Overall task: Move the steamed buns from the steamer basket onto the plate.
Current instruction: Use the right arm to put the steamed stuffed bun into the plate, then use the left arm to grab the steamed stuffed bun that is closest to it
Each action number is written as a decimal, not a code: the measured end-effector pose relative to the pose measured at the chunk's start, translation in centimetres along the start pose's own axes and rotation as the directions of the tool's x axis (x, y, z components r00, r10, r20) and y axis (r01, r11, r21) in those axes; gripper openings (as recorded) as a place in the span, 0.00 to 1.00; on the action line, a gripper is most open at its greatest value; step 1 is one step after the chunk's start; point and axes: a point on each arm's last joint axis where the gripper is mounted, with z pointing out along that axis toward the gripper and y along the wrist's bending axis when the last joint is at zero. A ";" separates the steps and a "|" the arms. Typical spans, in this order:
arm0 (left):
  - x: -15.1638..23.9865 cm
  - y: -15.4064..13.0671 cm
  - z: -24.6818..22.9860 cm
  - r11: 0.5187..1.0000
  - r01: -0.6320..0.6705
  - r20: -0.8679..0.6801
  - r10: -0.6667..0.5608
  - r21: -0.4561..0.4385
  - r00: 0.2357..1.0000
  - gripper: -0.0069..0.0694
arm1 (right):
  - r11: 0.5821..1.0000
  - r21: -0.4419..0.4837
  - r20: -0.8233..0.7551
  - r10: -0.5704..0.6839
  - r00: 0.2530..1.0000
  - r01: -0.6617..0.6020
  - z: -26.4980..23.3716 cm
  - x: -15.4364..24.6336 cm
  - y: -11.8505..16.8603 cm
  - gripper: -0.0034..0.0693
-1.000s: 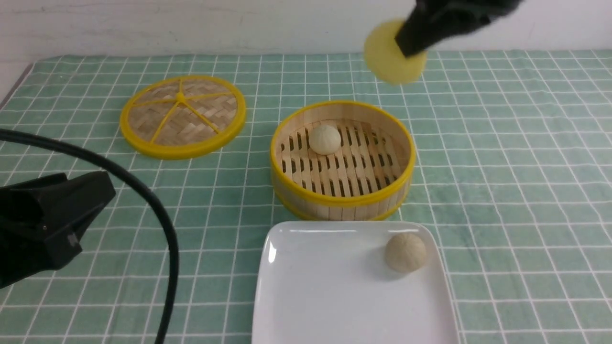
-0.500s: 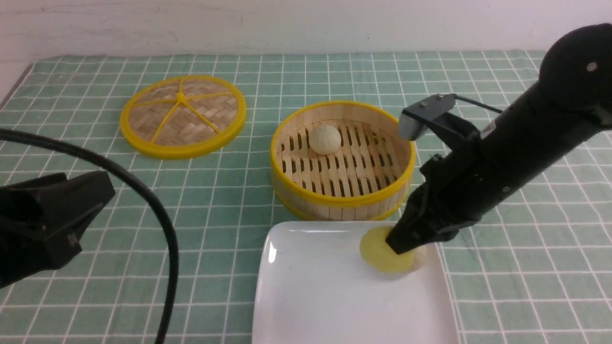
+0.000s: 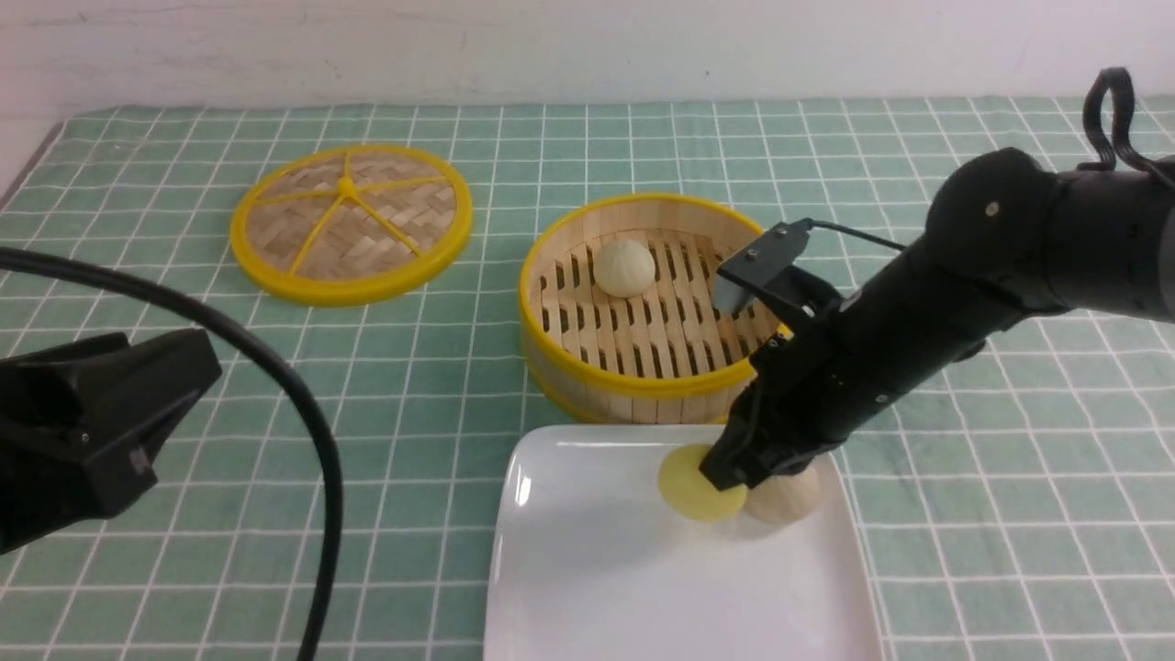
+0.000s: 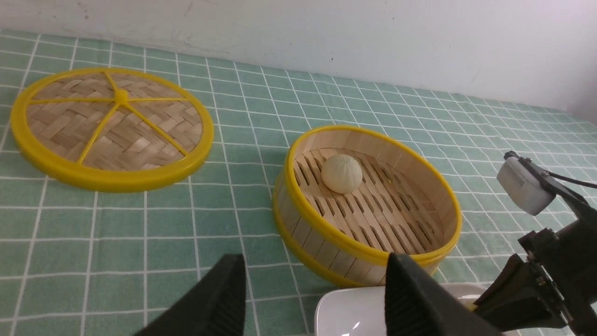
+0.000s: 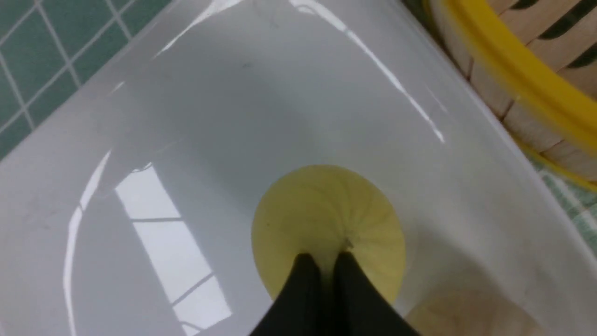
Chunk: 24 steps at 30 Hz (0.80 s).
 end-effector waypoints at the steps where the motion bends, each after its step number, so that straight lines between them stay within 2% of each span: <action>1: 0.0 0.0 0.0 1.000 0.000 0.000 0.000 0.000 1.000 0.64 | 1.000 0.002 0.002 0.000 1.000 0.000 0.1 0.0 -0.1 0.08; 19: 0.0 0.0 0.0 1.000 0.000 0.000 0.000 0.000 1.000 0.64 | 1.000 -0.020 -0.019 -0.009 1.000 0.008 2.0 0.5 -0.8 0.09; 22: 0.0 0.0 0.0 1.000 0.000 0.000 0.000 0.000 1.000 0.64 | 1.000 -0.020 -0.018 -0.008 1.000 0.008 2.0 0.5 -0.8 0.11; 24: 0.0 0.0 0.0 1.000 0.000 0.000 0.000 0.000 1.000 0.64 | 1.000 -0.021 -0.017 -0.009 1.000 0.009 2.0 0.4 -0.8 0.17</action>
